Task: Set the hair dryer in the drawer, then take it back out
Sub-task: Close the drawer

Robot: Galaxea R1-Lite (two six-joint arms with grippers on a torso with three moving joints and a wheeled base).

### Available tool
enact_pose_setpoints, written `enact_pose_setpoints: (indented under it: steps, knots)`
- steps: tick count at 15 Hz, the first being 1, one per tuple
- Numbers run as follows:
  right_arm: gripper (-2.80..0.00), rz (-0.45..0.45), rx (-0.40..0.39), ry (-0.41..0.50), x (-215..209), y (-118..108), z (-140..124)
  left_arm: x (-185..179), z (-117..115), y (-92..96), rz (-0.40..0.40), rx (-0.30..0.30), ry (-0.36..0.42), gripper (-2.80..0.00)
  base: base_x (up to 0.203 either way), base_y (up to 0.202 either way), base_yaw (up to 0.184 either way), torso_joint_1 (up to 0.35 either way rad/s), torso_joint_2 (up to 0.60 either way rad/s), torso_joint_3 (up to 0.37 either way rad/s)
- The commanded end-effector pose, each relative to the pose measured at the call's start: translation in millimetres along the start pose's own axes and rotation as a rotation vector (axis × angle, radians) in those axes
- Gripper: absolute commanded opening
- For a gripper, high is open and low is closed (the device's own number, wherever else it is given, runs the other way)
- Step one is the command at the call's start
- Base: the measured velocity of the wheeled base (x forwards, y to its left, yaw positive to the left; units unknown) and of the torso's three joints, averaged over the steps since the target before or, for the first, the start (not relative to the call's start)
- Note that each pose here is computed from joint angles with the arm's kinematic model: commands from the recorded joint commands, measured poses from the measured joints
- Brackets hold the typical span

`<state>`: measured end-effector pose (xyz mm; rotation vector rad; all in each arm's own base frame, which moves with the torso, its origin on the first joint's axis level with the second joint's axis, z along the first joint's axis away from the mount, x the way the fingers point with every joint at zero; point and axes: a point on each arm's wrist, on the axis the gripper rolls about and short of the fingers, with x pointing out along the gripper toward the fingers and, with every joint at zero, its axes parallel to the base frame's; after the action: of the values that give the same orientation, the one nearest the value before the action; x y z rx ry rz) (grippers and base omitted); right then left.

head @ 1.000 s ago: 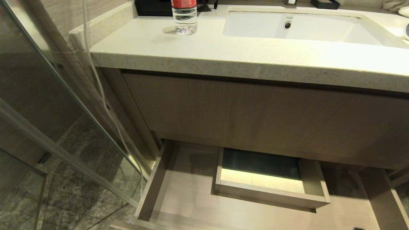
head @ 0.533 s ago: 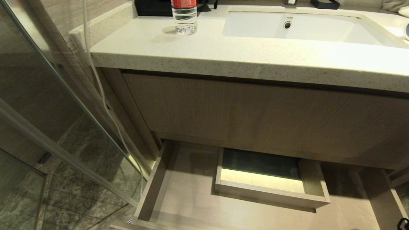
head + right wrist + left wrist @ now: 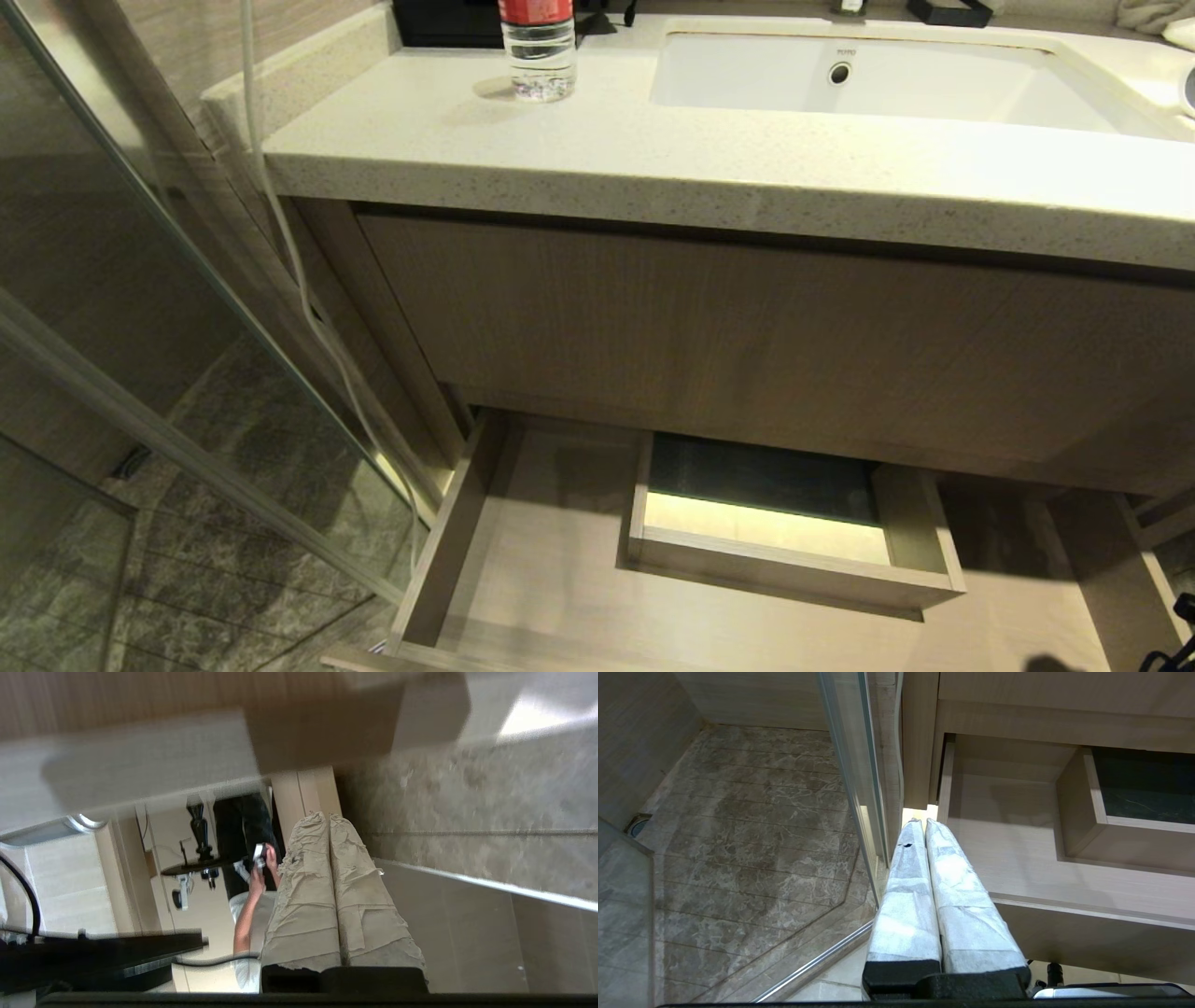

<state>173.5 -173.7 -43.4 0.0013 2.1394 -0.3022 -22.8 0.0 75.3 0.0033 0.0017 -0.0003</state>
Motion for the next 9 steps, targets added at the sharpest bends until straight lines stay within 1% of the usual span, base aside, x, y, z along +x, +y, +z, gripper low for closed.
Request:
enact_pose_setpoints:
  steps: [1, 4, 6, 7, 9]
  knots:
    - [-2.8, -0.015, -0.002, -0.017, 4.6, 1.3, 8.2, 0.0, 0.0, 0.0, 0.0, 0.0, 0.0, -2.8, 0.0, 0.0, 0.0, 0.0, 0.0, 0.0]
    - [-2.8, -0.036, 0.015, -0.058, 4.0, -0.2, 14.6, 0.0, 0.0, 0.0, 0.0, 0.0, 0.0, -2.8, 0.0, 0.0, 0.0, 0.0, 0.0, 0.0]
    - [-2.8, -0.037, 0.017, -0.061, 3.8, -0.4, 14.9, 0.0, 0.0, 0.0, 0.0, 0.0, 0.0, -2.8, 0.0, 0.0, 0.0, 0.0, 0.0, 0.0]
    - [-2.8, -0.048, 0.03, -0.085, 2.0, -1.8, 16.6, 0.0, 0.0, 0.0, 0.0, 0.0, 0.0, -2.8, 0.0, 0.0, 0.0, 0.0, 0.0, 0.0]
    - [-2.8, -0.057, 0.045, -0.105, -1.1, -3.7, 17.1, 0.0, 0.0, 0.0, 0.0, 0.0, 0.0, -2.8, 0.0, 0.0, 0.0, 0.0, 0.0, 0.0]
